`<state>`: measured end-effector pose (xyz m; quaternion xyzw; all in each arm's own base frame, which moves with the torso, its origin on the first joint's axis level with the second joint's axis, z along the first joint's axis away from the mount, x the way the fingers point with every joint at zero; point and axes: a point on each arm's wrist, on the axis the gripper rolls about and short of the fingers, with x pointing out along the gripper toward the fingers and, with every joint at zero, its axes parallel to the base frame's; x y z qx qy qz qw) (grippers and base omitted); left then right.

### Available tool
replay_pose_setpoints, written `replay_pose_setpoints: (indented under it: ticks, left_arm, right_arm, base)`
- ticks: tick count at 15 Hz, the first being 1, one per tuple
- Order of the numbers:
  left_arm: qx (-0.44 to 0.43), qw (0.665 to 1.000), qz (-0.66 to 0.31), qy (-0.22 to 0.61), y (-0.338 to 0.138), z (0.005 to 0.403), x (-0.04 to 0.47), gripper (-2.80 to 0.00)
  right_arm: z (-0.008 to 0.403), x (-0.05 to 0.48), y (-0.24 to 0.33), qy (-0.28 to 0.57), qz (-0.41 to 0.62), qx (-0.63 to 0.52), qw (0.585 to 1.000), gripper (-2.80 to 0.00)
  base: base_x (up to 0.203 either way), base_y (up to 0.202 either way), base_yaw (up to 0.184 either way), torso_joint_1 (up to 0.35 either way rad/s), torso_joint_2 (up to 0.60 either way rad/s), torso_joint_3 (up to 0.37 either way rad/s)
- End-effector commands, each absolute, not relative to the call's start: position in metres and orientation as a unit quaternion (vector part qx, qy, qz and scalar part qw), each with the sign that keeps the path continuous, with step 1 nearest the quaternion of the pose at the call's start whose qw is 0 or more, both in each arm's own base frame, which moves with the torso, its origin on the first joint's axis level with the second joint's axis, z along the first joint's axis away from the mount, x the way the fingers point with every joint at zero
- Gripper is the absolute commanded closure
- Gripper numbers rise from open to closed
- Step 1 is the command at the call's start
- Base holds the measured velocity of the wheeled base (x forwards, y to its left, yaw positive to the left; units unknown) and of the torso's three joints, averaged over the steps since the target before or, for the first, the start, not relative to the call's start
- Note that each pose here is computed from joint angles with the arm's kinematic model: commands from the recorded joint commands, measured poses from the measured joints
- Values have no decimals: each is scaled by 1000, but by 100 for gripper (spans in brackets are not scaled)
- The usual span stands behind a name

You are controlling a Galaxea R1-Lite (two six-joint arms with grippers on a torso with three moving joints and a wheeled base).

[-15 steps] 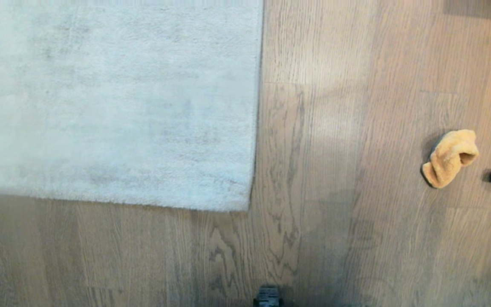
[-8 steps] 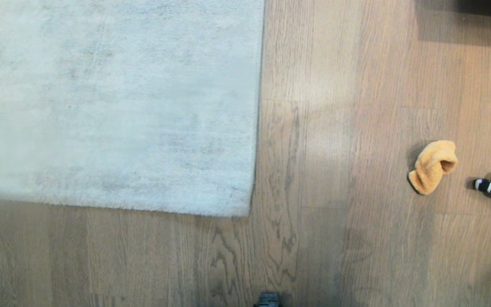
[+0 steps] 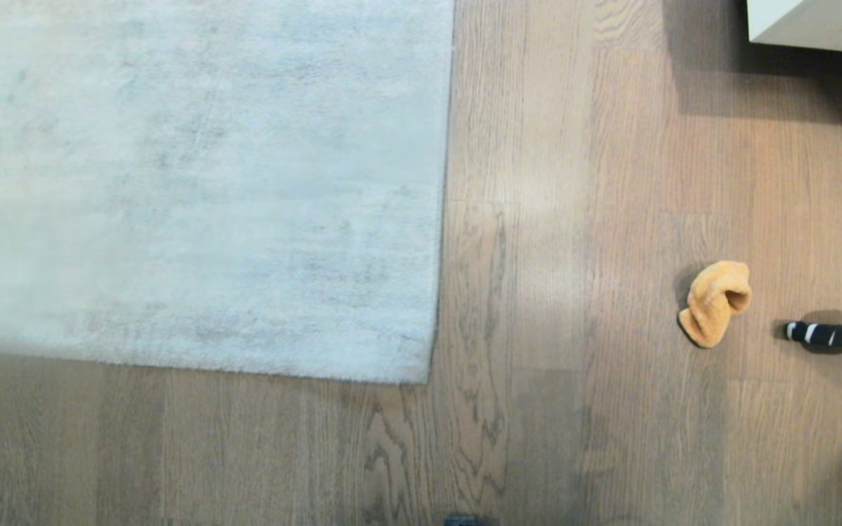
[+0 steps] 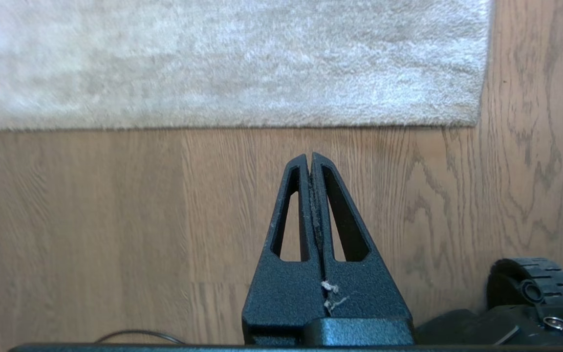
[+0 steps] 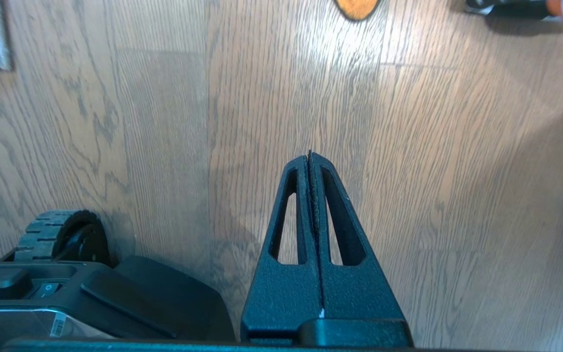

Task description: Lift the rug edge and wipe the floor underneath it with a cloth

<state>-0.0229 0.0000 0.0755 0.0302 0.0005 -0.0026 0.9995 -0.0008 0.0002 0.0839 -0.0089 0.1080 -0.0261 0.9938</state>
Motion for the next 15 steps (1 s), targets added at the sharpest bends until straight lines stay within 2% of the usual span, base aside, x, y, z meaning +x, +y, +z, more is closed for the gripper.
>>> replay_pose_setpoints:
  ticks: [1,15]
  left_arm:
    - [39,999,-4,0,0,76,-23,0]
    - [42,999,-4,0,0,76,-23,0]
  right_arm:
    - [84,-1,0,108,-26,-9,994,0]
    - [84,-1,0,108,-26,-9,994,0]
  base:
    - [0,0,0,-2,2,207]
    - [0,0,0,1,2,200]
